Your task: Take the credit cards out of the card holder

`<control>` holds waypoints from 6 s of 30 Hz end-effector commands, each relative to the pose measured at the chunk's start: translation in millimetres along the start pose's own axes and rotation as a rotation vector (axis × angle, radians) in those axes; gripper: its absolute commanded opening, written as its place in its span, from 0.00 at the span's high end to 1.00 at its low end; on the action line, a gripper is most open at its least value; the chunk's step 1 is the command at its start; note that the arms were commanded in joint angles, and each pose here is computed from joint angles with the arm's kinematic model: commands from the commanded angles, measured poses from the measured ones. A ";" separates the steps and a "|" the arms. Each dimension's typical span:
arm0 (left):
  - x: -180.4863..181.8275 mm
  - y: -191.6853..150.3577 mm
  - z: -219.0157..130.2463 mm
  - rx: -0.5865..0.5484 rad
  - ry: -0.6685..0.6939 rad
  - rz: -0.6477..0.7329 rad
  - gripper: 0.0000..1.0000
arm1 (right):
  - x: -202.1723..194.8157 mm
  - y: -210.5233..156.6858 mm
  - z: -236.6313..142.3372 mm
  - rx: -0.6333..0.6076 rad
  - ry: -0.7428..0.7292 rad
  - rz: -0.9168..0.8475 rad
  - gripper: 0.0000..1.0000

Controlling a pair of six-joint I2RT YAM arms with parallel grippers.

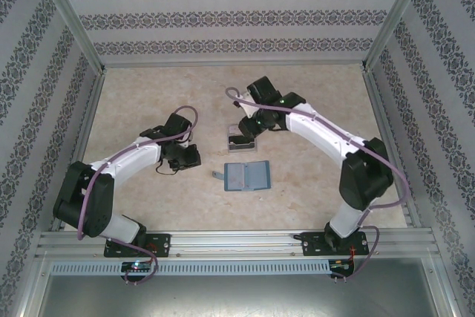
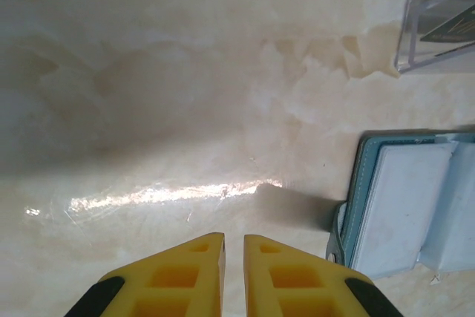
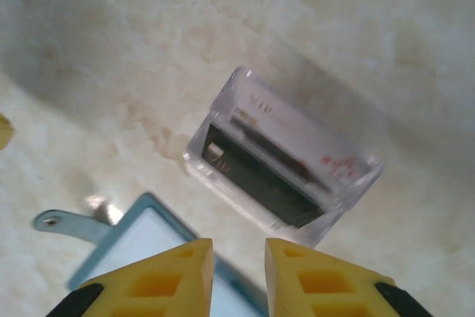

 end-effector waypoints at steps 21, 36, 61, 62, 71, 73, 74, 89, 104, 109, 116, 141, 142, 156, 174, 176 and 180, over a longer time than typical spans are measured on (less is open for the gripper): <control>-2.4 17.2 -6.3 -0.089 -0.077 0.049 0.85 | 62.3 -97.2 73.6 0.236 0.221 0.608 0.70; -4.0 15.5 -4.4 -0.080 -0.102 0.042 0.85 | 64.1 -107.0 99.7 0.298 0.196 0.622 0.68; -43.7 19.2 1.3 -0.066 -0.124 0.116 0.85 | 39.6 -120.1 73.2 0.289 -0.173 0.506 0.66; -46.7 19.2 1.9 -0.065 -0.125 0.121 0.84 | 39.8 -119.6 72.1 0.286 -0.183 0.500 0.66; -68.7 9.3 11.7 -0.041 -0.185 0.110 0.86 | 34.9 -123.2 69.9 0.276 -0.236 0.488 0.67; -71.1 4.9 14.9 -0.038 -0.188 0.107 0.86 | 32.7 -125.5 71.2 0.279 -0.250 0.486 0.66; -72.6 3.6 15.6 -0.037 -0.190 0.107 0.86 | 32.2 -126.0 72.0 0.281 -0.253 0.484 0.66; -72.6 -5.3 12.4 -0.036 -0.158 0.114 0.86 | 22.2 -139.7 89.4 0.326 -0.348 0.470 0.62; -77.9 -10.6 15.4 -0.016 -0.171 0.139 0.86 | 32.7 -127.2 62.0 0.252 -0.300 0.505 0.89; -82.4 -14.1 17.9 -0.012 -0.179 0.140 0.86 | 39.9 -120.2 53.3 0.226 -0.235 0.522 0.96; -79.2 -18.0 14.8 -0.024 -0.173 0.123 0.86 | 56.9 -111.5 53.8 0.193 -0.048 0.577 0.96; -130.7 -21.6 58.6 0.098 -0.288 0.188 0.88 | 7.1 -161.8 36.5 0.165 -0.157 0.676 0.91; -134.1 -23.2 62.4 0.107 -0.288 0.190 0.88 | 5.3 -162.6 36.8 0.164 -0.168 0.675 0.91; -119.0 -44.9 90.7 0.190 -0.190 0.171 0.88 | -19.0 -165.0 26.6 0.134 -0.318 0.632 0.82; -104.0 -31.6 66.2 0.150 -0.122 0.187 0.89 | -16.0 -179.1 51.9 0.204 -0.197 0.690 0.80; -108.6 -28.7 61.5 0.146 -0.138 0.191 0.89 | -11.3 -179.0 53.7 0.200 -0.145 0.718 0.82; -119.9 -27.0 60.0 0.157 -0.177 0.207 0.88 | -5.3 -175.2 54.3 0.184 -0.093 0.724 0.82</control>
Point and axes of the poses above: each hand's point on the last joint's axis, 136 mm out from that joint toward the fingers, its own z axis out along the fingers, its own x axis along the line the jaws close on, y = z × x, the point moved 7 cm from there along -z, back along the fingers, and after that the axes turned 13 degrees about z, right-handed, at the moved point
